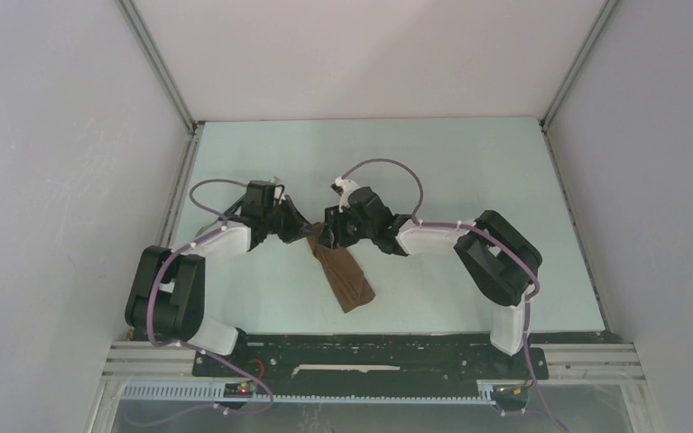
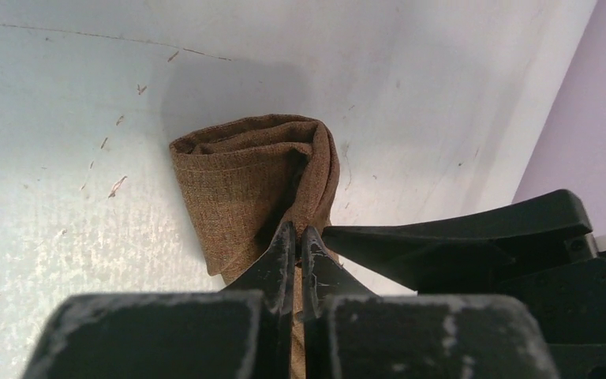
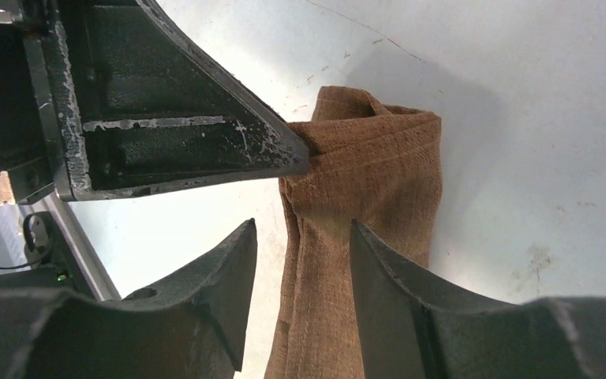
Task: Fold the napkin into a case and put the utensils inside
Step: Grasp the top corner of the smaller rectangle folded napkin from the folded napkin.
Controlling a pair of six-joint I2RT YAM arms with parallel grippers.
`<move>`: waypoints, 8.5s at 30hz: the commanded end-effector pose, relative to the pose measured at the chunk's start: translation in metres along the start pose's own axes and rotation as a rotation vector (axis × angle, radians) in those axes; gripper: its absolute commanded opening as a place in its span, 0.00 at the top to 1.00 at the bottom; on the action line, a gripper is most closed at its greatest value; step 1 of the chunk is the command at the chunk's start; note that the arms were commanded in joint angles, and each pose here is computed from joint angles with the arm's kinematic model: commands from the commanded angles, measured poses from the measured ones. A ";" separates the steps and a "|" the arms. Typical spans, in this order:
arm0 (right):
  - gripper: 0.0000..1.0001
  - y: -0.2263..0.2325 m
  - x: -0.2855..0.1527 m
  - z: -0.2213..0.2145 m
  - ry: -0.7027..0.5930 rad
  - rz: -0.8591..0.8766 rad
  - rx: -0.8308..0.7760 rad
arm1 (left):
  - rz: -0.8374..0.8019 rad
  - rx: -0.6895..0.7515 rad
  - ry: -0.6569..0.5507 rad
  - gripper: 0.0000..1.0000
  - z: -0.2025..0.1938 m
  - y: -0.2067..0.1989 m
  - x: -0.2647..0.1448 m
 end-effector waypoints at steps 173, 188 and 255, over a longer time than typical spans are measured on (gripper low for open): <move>0.74 0.015 0.068 -0.026 0.128 0.111 0.183 | 0.239 0.083 -0.119 1.00 -0.003 0.030 -0.031; 0.54 0.036 0.025 0.015 0.098 0.241 0.179 | 0.271 0.082 -0.100 1.00 -0.003 0.048 -0.035; 0.74 0.042 0.068 -0.009 0.119 0.272 0.281 | 0.658 0.263 -0.052 0.85 0.006 0.078 -0.036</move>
Point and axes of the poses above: each gripper's point midway between its finger pads, its own x axis out along the fingers, its own y axis along the line the jaws close on, z = x × y, the point moved 1 cm from there along -x, back along the fingers, and after that the axes turned 4 degrees about x, right-handed, at the moved point
